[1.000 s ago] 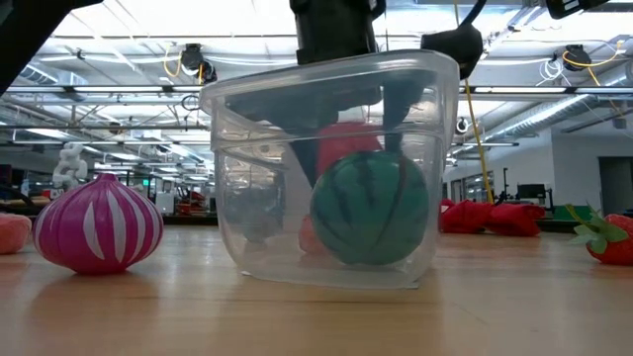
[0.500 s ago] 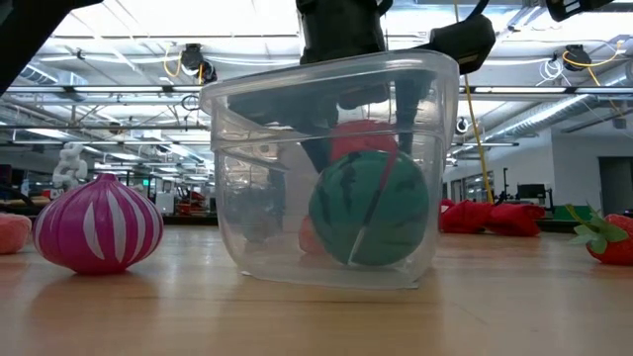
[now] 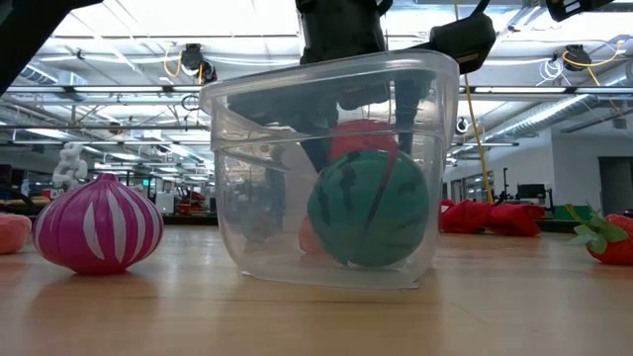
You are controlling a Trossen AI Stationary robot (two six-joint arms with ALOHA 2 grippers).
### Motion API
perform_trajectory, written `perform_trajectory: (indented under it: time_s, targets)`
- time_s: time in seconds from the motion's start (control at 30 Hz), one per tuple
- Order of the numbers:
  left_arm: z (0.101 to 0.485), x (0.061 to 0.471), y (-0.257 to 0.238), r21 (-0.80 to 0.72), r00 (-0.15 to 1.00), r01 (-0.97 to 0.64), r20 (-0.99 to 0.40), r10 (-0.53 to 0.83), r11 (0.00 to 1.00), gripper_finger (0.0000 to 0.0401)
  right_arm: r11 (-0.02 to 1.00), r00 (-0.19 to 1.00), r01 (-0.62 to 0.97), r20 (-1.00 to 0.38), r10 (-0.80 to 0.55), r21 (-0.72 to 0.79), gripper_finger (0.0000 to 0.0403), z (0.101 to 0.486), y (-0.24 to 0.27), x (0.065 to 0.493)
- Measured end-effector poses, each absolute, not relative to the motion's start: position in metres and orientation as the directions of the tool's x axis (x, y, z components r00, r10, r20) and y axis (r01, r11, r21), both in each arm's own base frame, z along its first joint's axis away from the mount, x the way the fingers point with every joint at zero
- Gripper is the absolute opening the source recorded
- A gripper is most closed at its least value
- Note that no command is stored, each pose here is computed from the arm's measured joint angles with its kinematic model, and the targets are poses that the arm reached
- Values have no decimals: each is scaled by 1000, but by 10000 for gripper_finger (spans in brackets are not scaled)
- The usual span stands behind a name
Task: Pick and placing Produce into tupperware
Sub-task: Put the red dragon fruit into the transparent bin, then put the top red strawberry into the transparent bin
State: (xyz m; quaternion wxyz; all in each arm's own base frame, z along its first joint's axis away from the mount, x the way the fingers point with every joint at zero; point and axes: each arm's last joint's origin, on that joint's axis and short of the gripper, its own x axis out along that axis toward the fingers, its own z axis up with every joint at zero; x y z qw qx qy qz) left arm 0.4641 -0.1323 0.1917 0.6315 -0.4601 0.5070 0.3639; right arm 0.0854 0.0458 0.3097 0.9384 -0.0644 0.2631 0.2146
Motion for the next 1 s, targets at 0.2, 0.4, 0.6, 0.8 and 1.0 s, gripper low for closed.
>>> perform_trajectory:
  time_s: [0.2, 0.4, 0.6, 0.8, 1.0]
  targets:
    - [192, 464, -134, -212, 220, -925, -975, -10, 316, 228, 900, 765, -437, -529, 366, -8, 196, 309, 46, 85]
    - [192, 463, -134, -210, 213, -922, -977, -27, 325, 256, 899, 764, -437, -531, 366, -8, 196, 309, 46, 85]
    - [192, 462, -134, -199, 204, -924, -979, -19, 327, 312, 899, 764, -437, -531, 366, -8, 196, 309, 46, 85]
    - [196, 462, -133, -199, 207, -925, -978, -10, 323, 360, 899, 764, -437, -531, 366, -8, 196, 309, 46, 85]
    - [226, 463, -135, -236, 242, -917, -970, -20, 322, 380, 899, 764, -437, -531, 366, -8, 196, 309, 46, 85]
